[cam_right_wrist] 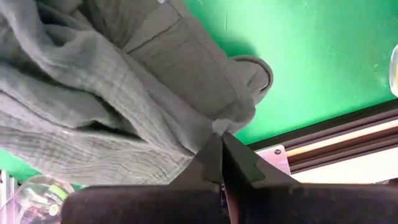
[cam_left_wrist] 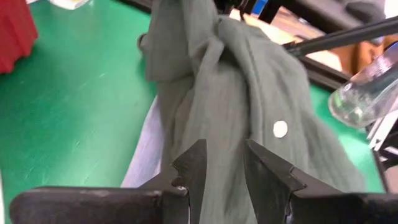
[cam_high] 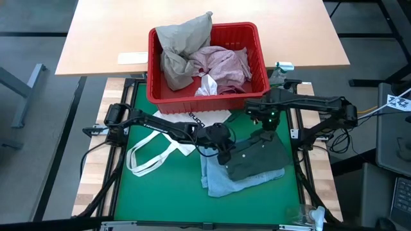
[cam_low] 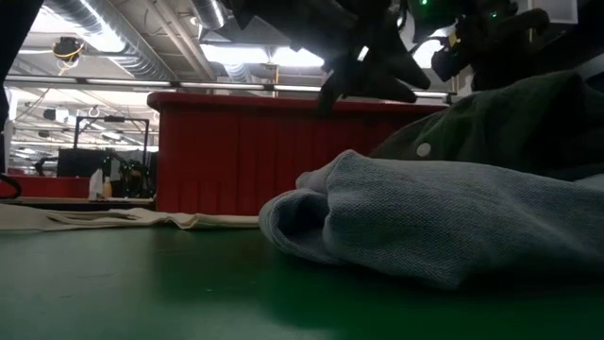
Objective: Fold laundry
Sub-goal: Fold the green shirt
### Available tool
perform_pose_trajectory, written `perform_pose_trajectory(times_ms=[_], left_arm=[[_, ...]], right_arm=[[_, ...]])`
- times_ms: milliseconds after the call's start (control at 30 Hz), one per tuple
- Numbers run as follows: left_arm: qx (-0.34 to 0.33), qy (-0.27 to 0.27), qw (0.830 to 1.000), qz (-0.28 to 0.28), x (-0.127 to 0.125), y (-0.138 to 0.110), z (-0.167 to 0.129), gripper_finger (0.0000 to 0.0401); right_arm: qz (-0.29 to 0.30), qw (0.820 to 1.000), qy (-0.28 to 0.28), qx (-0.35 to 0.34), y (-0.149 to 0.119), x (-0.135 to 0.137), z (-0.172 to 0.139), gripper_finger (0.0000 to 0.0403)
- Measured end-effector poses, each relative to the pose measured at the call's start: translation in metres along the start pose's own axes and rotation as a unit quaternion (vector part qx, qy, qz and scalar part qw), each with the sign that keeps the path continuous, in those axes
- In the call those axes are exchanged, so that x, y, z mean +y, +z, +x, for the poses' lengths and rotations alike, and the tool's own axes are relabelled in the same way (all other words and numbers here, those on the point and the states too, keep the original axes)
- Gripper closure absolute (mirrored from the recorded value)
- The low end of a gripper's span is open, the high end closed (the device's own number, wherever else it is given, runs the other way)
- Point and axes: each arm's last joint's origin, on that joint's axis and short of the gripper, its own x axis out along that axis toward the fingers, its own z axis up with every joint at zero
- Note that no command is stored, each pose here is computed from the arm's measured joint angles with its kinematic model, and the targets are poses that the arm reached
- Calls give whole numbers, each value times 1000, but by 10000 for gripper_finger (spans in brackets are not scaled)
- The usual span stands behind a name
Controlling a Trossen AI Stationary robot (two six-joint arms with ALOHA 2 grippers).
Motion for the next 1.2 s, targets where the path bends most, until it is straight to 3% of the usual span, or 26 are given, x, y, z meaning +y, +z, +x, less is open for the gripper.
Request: perform_pose_trajectory(times_ms=[167, 300, 467, 700, 1033, 1200], left_arm=[[31, 15, 999, 8, -1, -15, 8, 300], [65, 44, 997, 21, 1, -36, 21, 300], [65, 77, 995, 25, 8, -45, 32, 300], [70, 89, 993, 26, 12, -50, 38, 300], [61, 85, 994, 24, 11, -48, 38, 300], [61, 85, 994, 24, 11, -48, 38, 300]], right_arm=[[3, 1000, -2, 11, -1, -1, 6, 402], [5, 998, -11, 58, -5, -3, 29, 402], [9, 993, -22, 115, -14, -6, 56, 402], [9, 989, -35, 142, -20, -9, 78, 402], [12, 989, -36, 143, -20, -9, 79, 401], [20, 989, -41, 142, -20, -9, 79, 362]])
